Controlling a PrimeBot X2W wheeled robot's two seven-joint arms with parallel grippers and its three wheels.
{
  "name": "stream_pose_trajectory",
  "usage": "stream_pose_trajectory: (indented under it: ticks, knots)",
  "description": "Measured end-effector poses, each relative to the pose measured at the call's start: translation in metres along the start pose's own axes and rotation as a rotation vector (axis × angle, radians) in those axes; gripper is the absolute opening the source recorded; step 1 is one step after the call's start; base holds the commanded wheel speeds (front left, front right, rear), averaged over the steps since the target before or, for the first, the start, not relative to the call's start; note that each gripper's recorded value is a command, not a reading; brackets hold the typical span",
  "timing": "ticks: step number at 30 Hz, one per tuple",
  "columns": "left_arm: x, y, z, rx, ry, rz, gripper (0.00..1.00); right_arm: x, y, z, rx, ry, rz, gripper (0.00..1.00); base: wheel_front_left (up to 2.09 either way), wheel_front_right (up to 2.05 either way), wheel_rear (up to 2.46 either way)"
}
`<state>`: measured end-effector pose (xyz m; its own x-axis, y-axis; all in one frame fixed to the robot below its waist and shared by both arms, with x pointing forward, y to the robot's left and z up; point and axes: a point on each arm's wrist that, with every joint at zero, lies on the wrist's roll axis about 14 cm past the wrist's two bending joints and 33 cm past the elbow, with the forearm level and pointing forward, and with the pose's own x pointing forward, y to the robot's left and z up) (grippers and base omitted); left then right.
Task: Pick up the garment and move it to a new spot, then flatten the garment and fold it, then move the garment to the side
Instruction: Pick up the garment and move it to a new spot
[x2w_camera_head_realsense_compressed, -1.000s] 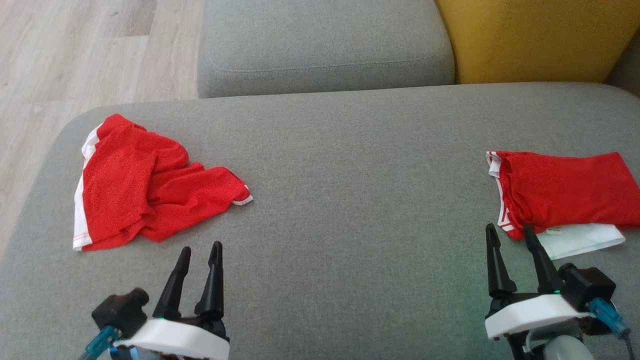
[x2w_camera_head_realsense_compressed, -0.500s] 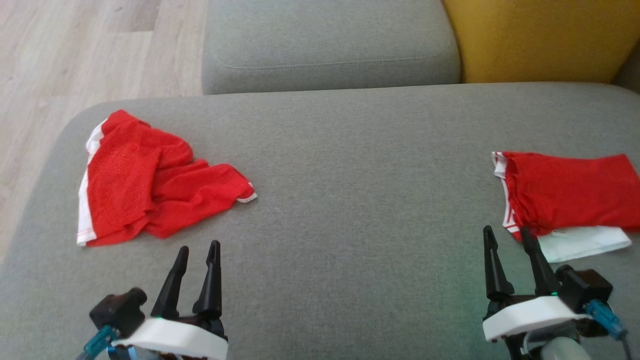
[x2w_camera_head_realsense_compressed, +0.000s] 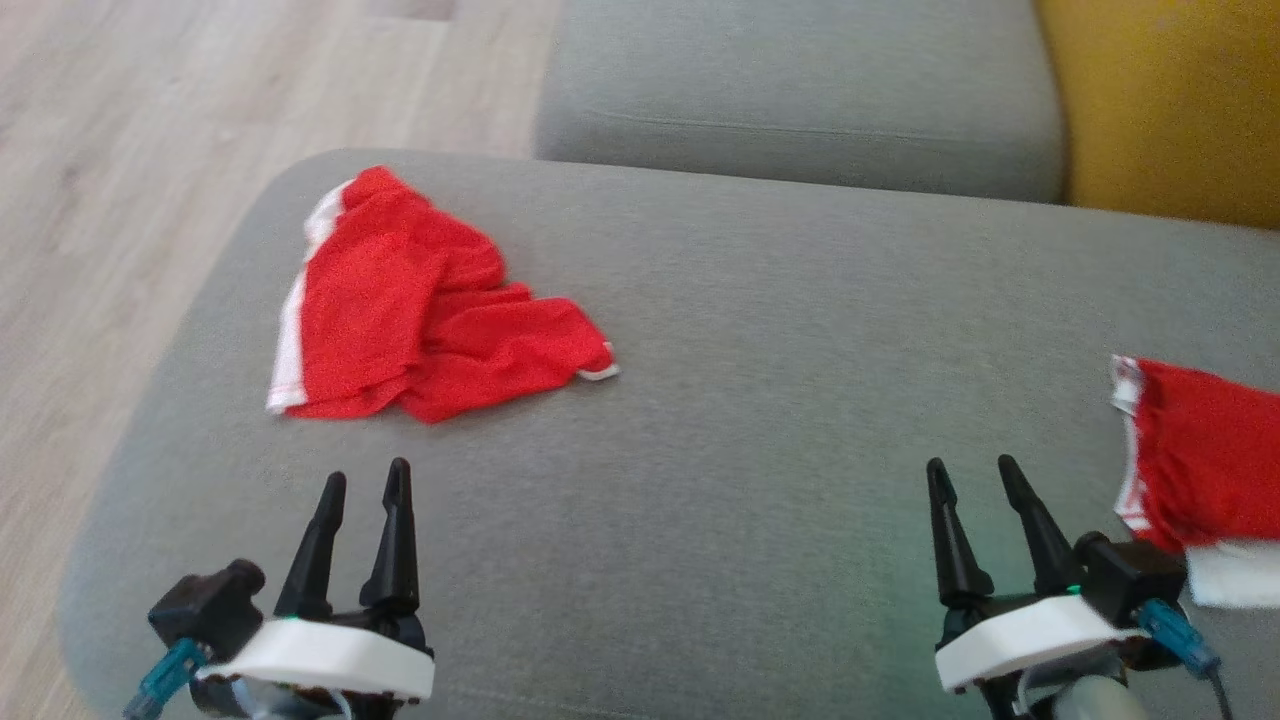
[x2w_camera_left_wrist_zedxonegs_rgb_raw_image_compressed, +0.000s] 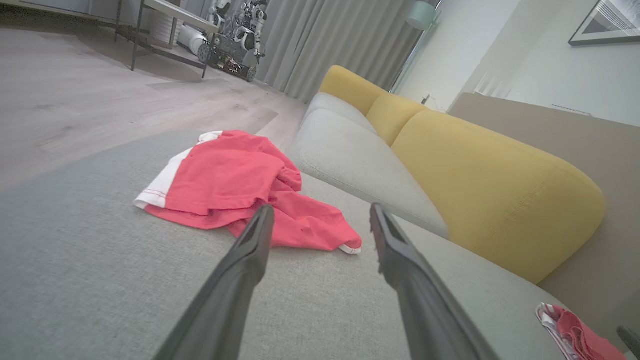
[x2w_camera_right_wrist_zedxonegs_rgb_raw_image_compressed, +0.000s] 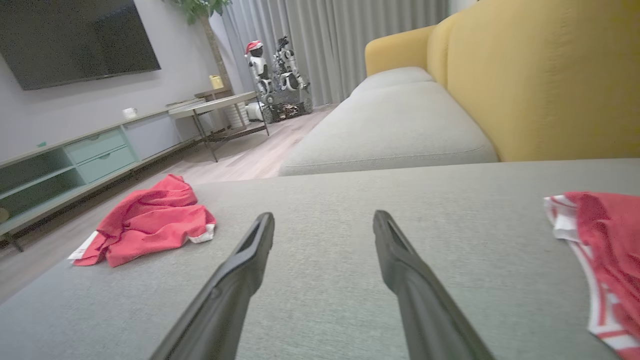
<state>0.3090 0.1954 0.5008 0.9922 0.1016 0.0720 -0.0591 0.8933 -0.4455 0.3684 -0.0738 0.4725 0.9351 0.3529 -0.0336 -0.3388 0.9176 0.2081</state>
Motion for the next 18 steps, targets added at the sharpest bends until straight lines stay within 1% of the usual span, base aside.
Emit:
stream_pose_trajectory:
  ticks: [11, 14, 18]
  knots:
    - [-0.034, 0.053, 0.031, 0.028, -0.100, 0.190, 1.00, 0.025, 0.067, -0.022, 0.002, 0.077, 0.215, 1.00, 0.00, 0.00, 0.00]
    - [-0.042, 0.062, 0.035, 0.031, -0.113, 0.227, 1.00, 0.030, 0.079, -0.026, 0.008, 0.091, 0.253, 1.00, 0.00, 0.00, 0.00]
    - [-0.047, 0.071, 0.037, 0.036, -0.117, 0.260, 1.00, 0.032, 0.086, -0.031, 0.011, 0.107, 0.275, 1.00, 0.00, 0.00, 0.00]
